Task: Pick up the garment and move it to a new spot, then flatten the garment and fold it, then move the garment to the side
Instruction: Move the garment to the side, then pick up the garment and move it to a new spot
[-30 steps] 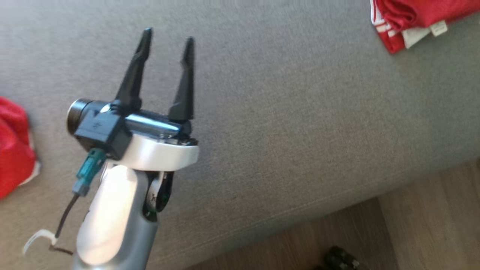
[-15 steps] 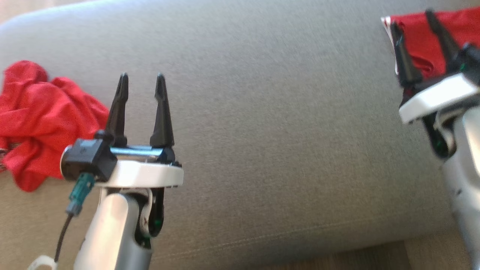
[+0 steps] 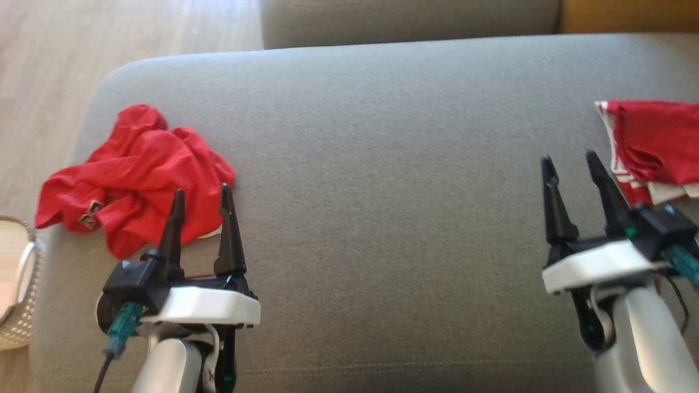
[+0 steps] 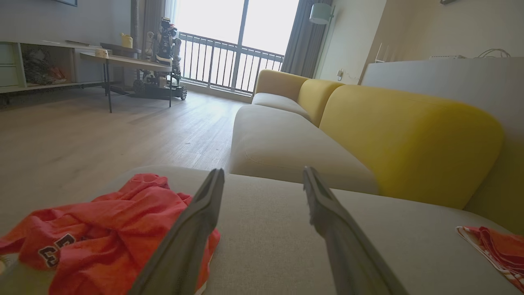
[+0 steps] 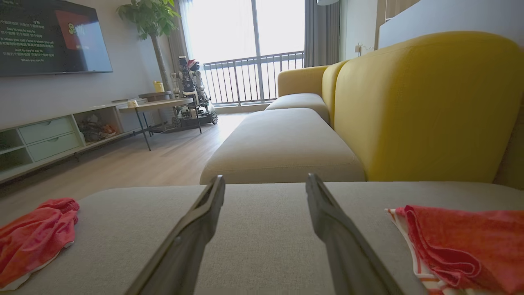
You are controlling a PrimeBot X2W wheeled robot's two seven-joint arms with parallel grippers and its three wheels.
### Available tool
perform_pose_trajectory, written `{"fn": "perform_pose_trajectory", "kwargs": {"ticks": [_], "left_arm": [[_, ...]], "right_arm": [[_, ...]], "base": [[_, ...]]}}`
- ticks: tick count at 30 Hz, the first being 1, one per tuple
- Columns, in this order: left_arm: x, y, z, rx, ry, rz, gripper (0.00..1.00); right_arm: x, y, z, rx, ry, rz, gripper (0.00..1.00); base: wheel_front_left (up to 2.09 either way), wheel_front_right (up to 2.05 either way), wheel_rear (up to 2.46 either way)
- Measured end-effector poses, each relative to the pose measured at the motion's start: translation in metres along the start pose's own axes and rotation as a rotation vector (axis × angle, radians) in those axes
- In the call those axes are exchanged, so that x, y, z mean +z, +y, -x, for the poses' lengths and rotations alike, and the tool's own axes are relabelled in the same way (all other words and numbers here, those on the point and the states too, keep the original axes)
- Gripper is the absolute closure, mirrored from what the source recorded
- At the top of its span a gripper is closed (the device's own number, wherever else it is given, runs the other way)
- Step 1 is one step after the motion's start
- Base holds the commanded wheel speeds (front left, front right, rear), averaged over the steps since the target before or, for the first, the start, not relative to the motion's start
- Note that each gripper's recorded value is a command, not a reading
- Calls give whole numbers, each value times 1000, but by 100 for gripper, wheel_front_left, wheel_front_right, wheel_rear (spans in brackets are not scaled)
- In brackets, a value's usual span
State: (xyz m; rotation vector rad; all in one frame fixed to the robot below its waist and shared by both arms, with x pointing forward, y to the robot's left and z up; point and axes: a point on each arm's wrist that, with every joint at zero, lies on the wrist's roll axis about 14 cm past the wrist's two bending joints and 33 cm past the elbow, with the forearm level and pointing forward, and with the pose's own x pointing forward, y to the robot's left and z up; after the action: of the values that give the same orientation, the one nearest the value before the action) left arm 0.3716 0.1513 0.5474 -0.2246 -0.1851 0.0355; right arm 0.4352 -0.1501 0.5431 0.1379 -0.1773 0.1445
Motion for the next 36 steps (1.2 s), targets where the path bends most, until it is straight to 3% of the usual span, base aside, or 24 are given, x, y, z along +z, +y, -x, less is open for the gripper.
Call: {"fn": "perform_pose_trajectory", "kwargs": {"ticks": [12,36], "left_arm": [[-1,18,25,55,16,0,0],[-11,6,28,10,47,-21,0]], "right_arm": [[-6,17,17,29,13,-68,0],[-11,13,27,16,27,-73,0]], "base": [[0,0,0],[0,0,0]]}}
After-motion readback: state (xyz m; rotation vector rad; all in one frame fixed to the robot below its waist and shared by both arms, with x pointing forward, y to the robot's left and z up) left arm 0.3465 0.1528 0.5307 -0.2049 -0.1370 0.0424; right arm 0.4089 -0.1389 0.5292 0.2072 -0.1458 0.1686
